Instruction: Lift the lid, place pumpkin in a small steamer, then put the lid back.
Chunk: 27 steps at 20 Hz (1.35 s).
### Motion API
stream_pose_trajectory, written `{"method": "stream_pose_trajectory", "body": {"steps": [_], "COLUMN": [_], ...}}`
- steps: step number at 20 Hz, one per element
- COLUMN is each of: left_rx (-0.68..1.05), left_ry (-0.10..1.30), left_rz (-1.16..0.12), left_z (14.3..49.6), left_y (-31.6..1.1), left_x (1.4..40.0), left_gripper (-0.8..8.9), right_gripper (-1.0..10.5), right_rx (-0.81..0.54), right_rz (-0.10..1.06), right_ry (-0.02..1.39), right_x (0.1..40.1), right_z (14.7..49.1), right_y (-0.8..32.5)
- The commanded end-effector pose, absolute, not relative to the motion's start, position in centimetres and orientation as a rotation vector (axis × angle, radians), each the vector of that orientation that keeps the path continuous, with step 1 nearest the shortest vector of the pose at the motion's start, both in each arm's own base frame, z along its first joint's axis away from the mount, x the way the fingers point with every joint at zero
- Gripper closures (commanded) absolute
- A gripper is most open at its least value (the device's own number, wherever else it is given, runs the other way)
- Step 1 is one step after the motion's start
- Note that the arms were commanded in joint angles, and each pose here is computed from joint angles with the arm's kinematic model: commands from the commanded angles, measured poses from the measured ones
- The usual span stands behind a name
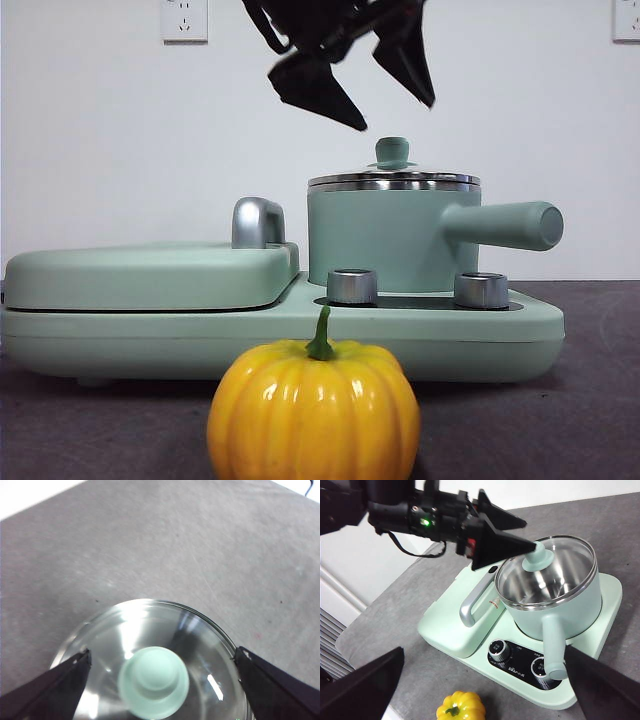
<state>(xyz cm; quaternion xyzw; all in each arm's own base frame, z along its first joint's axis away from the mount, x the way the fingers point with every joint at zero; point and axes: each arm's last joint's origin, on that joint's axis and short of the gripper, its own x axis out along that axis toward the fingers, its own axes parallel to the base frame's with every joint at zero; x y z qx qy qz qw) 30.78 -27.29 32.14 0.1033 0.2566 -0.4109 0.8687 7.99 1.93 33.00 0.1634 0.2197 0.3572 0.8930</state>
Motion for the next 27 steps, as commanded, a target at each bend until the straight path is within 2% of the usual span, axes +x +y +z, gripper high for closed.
{"method": "stream_pose_trajectory", "body": {"steps": [1,6,11,16,22,27], "left_rx": [0.251,0.265,0.269,0.282,0.280,0.262], "left_ry": [0.536,0.585,0.589,0.578,0.575,0.507], "left_rz": [-0.880,-0.881,-0.873,-0.842,-0.842,-0.845], "left_z": [31.3,29.4,29.4,29.4,29.6,32.3], "left_y": [-28.6,-29.3,-29.2,-29.3,-29.2,-28.5], "left_x": [31.2,31.7,31.7,31.7,31.6,30.8], "left_gripper": [3.50,3.72,5.23,7.34,7.97,7.95], "right_gripper": [4.4,4.4,4.4,4.4,4.4,4.4], "right_rx": [0.325,0.326,0.326,0.333,0.331,0.304], "right_rz": [0.745,0.745,0.745,0.743,0.736,0.637], "right_ry": [0.434,0.434,0.434,0.437,0.435,0.407], "right_x": [7.9,7.9,7.9,7.9,8.0,7.8], "right_z": [33.5,33.5,33.5,33.5,33.5,34.5], "right_y": [1.9,1.9,1.9,1.9,1.9,1.7]}}
